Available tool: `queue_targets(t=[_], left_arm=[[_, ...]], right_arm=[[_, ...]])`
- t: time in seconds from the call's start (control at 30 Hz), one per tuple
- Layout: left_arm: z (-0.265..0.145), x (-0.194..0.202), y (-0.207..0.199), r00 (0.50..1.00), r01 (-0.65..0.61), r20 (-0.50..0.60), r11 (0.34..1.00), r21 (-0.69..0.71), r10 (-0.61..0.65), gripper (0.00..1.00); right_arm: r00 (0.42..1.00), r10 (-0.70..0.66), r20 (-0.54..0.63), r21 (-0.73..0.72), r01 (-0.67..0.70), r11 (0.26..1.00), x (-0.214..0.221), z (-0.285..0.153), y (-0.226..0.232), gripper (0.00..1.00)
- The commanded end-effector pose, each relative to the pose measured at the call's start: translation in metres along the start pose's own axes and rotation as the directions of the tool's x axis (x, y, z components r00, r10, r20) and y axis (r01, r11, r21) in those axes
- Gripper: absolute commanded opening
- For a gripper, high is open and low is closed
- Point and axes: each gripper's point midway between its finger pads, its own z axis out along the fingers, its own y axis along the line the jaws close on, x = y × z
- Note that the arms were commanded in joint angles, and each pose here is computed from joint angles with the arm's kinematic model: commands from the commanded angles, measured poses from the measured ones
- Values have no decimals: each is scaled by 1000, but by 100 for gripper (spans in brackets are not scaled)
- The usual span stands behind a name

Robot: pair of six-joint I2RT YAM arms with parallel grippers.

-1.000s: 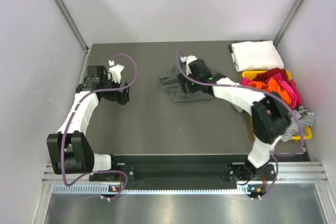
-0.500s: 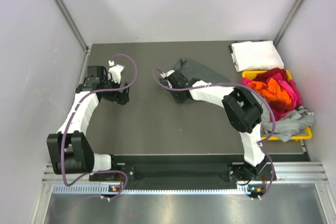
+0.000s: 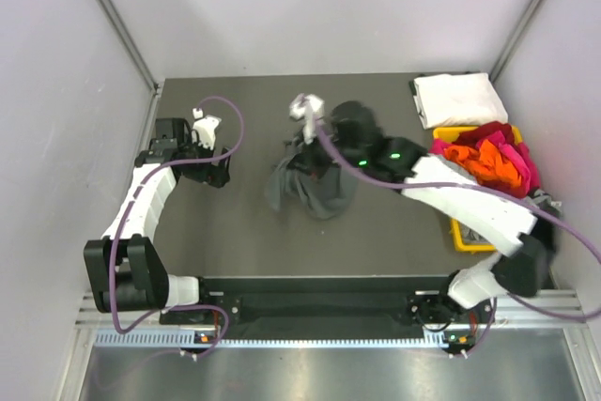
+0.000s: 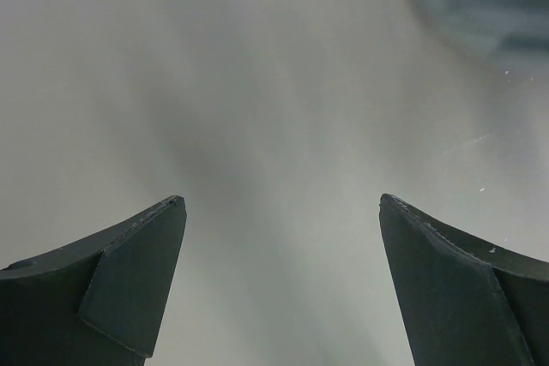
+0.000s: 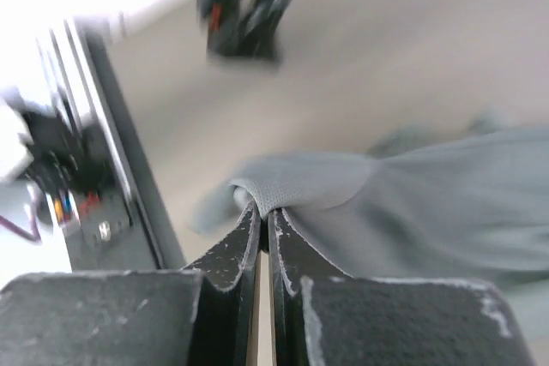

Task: Fold and stack the t-shirts
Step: Flatten the tshirt out

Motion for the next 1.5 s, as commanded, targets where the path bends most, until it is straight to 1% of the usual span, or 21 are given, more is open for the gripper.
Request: queue_targets(t=[0.0, 0.07, 0.17, 0.2, 0.23, 0.37, 0.5, 0.57, 0.6, 0.67, 0.73, 0.77, 0.83, 0.87, 0.93, 0.97, 1.0, 1.1, 1.2, 1.33, 1.47], left_arm=[[-12, -26, 2, 995, -33, 98, 999, -9, 33, 99], [-12, -28, -2, 993, -44, 107, 999, 13, 42, 99], [-11, -33, -15, 988, -86, 136, 992, 88, 74, 99], [-8, -35, -25, 985, -109, 145, 985, 137, 89, 99], [-8, -35, -25, 985, -109, 145, 984, 138, 89, 99], [4, -40, -32, 985, -139, 123, 979, 146, 121, 98], [27, -44, -57, 981, -191, 83, 960, 203, 177, 95], [33, -51, -61, 975, -217, 78, 958, 189, 206, 95], [42, -52, -72, 971, -239, 67, 949, 206, 230, 95], [51, -69, -83, 959, -284, 86, 940, 191, 272, 95], [69, -75, -90, 957, -289, 67, 937, 196, 281, 95], [72, -98, -91, 951, -306, 106, 936, 175, 291, 95], [98, -104, -96, 958, -287, 86, 937, 198, 275, 96], [100, -131, -95, 955, -287, 131, 940, 185, 265, 96], [135, -132, -87, 970, -239, 75, 955, 174, 229, 95], [139, -154, -84, 969, -238, 106, 959, 156, 224, 95], [164, -141, -81, 977, -214, 47, 963, 166, 209, 94], [192, -147, -85, 981, -196, 35, 958, 211, 193, 94], [210, -148, -93, 984, -180, 46, 949, 258, 174, 95], [217, -141, -111, 985, -172, 47, 926, 337, 166, 92], [224, -128, -125, 983, -178, 32, 915, 361, 179, 78]], right_arm=[[993, 105, 61, 36, -108, 994, 4, -31, -37, 0], [976, 185, 111, 143, -200, 969, 9, -56, -84, 0], [932, 325, 158, 344, -360, 867, 46, -93, -164, 0], [899, 398, 183, 485, -435, 759, 83, -121, -214, 0], [898, 403, 180, 488, -437, 756, 85, -121, -215, 0], [852, 479, 213, 675, -483, 558, 138, -160, -267, 1], [836, 481, 264, 775, -481, 410, 154, -193, -312, 11], [826, 505, 250, 821, -457, 342, 165, -205, -336, 21], [836, 489, 250, 835, -442, 328, 149, -213, -345, 37], [829, 503, 244, 859, -425, 284, 148, -217, -356, 49], [829, 482, 282, 854, -446, 268, 128, -221, -352, 63], [833, 466, 297, 855, -449, 259, 123, -222, -348, 65], [836, 440, 328, 815, -486, 316, 113, -203, -320, 66], [837, 435, 332, 791, -498, 355, 112, -190, -306, 66], [831, 440, 340, 723, -530, 443, 113, -152, -264, 67], [820, 450, 353, 694, -552, 462, 114, -141, -250, 67], [792, 474, 384, 626, -601, 497, 118, -115, -227, 67], [723, 489, 488, 484, -691, 537, 109, -83, -186, 65], [704, 475, 528, 440, -705, 556, 100, -55, -165, 65], [737, 527, 424, 499, -676, 543, 124, -6, -170, 66], [739, 535, 409, 557, -667, 495, 150, 12, -187, 66]])
